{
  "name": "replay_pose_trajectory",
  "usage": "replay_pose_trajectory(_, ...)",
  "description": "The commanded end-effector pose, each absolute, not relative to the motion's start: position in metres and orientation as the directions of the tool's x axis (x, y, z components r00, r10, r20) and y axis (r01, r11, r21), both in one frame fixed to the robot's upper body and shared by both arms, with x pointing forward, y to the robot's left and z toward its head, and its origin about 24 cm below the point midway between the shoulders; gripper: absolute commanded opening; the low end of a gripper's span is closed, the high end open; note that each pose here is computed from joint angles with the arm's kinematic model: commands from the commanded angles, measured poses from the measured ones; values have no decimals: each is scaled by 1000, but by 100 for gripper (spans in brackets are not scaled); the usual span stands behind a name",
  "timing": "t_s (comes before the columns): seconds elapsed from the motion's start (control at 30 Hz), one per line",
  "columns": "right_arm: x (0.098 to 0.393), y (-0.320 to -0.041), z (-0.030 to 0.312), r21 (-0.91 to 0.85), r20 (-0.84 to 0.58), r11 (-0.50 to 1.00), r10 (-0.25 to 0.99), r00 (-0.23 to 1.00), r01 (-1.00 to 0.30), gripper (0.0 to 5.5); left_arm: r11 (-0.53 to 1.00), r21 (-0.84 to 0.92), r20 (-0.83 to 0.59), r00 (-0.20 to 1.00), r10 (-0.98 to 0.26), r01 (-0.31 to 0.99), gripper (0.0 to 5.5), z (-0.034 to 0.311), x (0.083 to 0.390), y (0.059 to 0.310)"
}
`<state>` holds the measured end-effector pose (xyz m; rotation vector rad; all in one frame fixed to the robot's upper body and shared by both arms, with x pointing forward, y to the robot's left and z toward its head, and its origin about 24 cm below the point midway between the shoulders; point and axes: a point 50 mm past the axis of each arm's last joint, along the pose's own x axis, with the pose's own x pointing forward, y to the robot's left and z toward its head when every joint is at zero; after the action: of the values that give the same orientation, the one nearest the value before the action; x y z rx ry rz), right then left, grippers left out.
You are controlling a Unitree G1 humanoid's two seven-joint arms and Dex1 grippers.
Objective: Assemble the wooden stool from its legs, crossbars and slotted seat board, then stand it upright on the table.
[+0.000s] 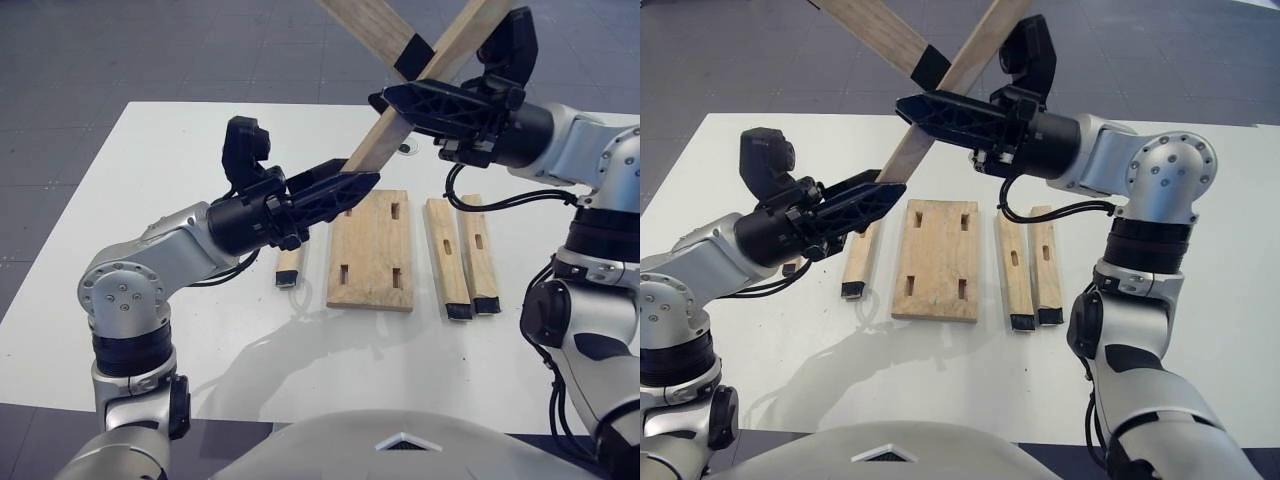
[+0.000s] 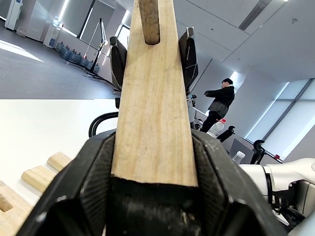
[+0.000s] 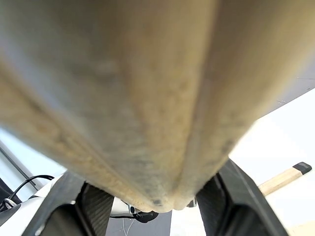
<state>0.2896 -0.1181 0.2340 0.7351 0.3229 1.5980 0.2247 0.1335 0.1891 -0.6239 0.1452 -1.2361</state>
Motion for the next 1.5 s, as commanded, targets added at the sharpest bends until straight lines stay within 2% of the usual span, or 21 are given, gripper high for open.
replay_pose_trajectory(0.03, 281, -119, 254, 520, 326, -305, 934, -144, -798, 208, 319, -527, 130, 445, -886, 788, 246, 179, 235, 144)
replay_pose_trajectory(0.13, 285, -123, 251, 520, 309, -258, 945, -102, -814, 208, 310, -525, 168, 454, -875, 792, 299, 186, 234, 146)
replay_pose_trajectory(0.2, 291, -127, 251, 515, 305, -218, 950, -60, -829, 208, 300, -517, 230, 468, -853, 801, 332, 198, 235, 156)
replay_pose_trajectory(0.3, 302, -137, 250, 512, 293, -149, 956, 9, -846, 203, 233, -474, 376, 435, -818, 849, 390, 228, 228, 185)
replay_pose_trajectory(0.37, 311, -147, 251, 514, 311, -105, 948, 70, -851, 203, 229, -417, 445, 417, -792, 879, 404, 248, 222, 202)
replay_pose_trajectory(0.4, 313, -151, 252, 510, 317, -91, 944, 88, -855, 203, 263, -389, 411, 422, -808, 883, 404, 250, 220, 204)
replay_pose_trajectory(0.47, 317, -158, 257, 492, 321, -61, 940, 116, -868, 203, 467, -314, 94, 516, -851, 827, 404, 224, 227, 191)
replay_pose_trajectory(0.5, 319, -162, 260, 481, 320, -40, 938, 132, -876, 203, 566, -240, -113, 557, -823, 789, 404, 202, 232, 181)
replay_pose_trajectory(0.53, 320, -164, 262, 472, 319, -24, 937, 145, -882, 203, 618, -162, -259, 571, -779, 769, 404, 185, 235, 172)
replay_pose_trajectory(0.6, 322, -167, 267, 451, 319, -3, 934, 159, -892, 203, 606, 7, -471, 538, -699, 795, 404, 152, 234, 147)
replay_pose_trajectory(0.67, 321, -166, 270, 437, 321, -1, 934, 155, -900, 203, 534, 163, -572, 520, -634, 830, 404, 129, 233, 130)
replay_pose_trajectory(0.77, 321, -164, 270, 430, 318, 14, 933, 166, -903, 203, 411, 275, -637, 485, -599, 869, 404, 113, 233, 114)
replay_pose_trajectory(0.87, 322, -163, 270, 427, 325, 22, 929, 177, -904, 203, 321, 348, -682, 473, -559, 881, 404, 107, 235, 108)
replay_pose_trajectory(1.07, 321, -162, 270, 425, 337, 24, 924, 183, -905, 203, 181, 503, -750, 530, -396, 845, 404, 91, 243, 120)
replay_pose_trajectory(1.37, 324, -162, 263, 439, 317, 56, 924, 213, -897, 203, 188, 411, -775, 450, -444, 892, 404, 84, 226, 114)
replay_pose_trajectory(1.5, 327, -163, 255, 456, 303, 80, 923, 239, -887, 203, 220, 438, -754, 489, -438, 872, 404, 92, 232, 115)
